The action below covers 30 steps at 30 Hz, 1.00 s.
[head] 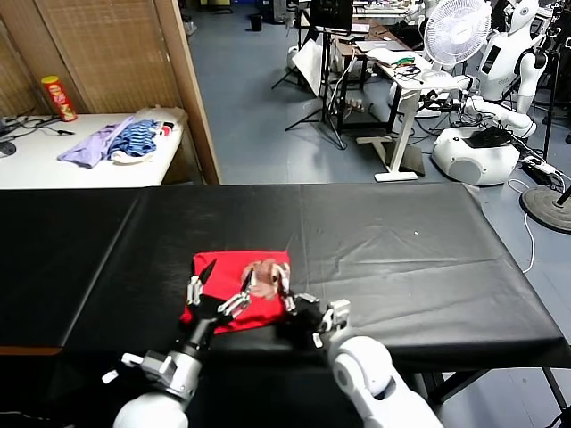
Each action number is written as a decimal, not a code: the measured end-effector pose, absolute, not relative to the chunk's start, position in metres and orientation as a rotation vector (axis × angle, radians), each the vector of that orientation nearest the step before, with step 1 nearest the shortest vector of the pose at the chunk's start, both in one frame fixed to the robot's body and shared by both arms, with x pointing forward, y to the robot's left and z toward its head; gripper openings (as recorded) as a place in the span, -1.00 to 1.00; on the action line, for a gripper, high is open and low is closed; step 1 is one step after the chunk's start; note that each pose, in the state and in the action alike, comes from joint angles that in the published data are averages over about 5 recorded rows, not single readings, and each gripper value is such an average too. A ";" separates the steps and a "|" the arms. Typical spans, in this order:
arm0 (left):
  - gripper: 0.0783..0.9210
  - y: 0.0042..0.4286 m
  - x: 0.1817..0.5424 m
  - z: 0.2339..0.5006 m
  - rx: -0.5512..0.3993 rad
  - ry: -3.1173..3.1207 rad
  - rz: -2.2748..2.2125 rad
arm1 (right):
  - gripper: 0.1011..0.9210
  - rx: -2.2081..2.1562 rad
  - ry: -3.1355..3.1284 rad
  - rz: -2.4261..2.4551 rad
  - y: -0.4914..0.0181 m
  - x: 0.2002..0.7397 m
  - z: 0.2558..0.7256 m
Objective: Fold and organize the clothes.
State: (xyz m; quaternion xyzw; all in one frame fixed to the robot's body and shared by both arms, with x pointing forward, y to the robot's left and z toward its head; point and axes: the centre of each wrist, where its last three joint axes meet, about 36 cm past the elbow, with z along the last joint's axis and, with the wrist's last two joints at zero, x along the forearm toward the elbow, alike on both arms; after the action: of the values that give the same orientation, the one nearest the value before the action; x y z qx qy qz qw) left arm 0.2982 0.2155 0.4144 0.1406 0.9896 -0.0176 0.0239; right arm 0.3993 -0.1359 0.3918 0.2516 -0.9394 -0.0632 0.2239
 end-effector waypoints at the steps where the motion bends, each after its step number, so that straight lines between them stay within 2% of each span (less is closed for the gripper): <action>1: 0.71 0.217 0.298 0.413 0.420 3.067 -0.047 | -0.86 0.691 -2.601 -0.142 -0.142 0.399 0.393; 4: 0.71 0.220 0.299 0.409 0.361 3.087 -0.048 | -0.69 0.686 -2.622 -0.063 -0.159 0.394 0.399; 8: 0.71 0.224 0.300 0.403 0.296 3.123 -0.049 | -0.22 0.667 -2.686 0.047 -0.179 0.379 0.410; 12: 0.71 0.229 0.298 0.395 0.269 3.138 -0.034 | 0.31 0.636 -2.771 0.152 -0.192 0.362 0.417; 15: 0.71 0.233 0.294 0.390 0.246 3.139 -0.004 | 0.60 0.606 -2.826 0.208 -0.197 0.349 0.419; 17: 0.71 0.235 0.291 0.390 0.220 3.157 0.014 | 0.68 0.577 -2.861 0.234 -0.199 0.339 0.418; 22: 0.71 0.243 0.277 0.395 0.182 3.208 0.042 | 0.70 0.497 -2.926 0.233 -0.202 0.309 0.416; 30: 0.71 0.254 0.225 0.401 0.135 3.320 0.048 | 0.70 0.381 -2.997 0.158 -0.207 0.262 0.424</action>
State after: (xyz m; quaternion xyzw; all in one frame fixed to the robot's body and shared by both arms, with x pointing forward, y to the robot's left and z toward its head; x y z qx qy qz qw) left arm 0.2249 0.2540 0.4014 0.0404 0.9949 0.0145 -0.0908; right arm 0.2619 -0.2072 0.4236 0.1258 -0.9890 0.0523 0.0581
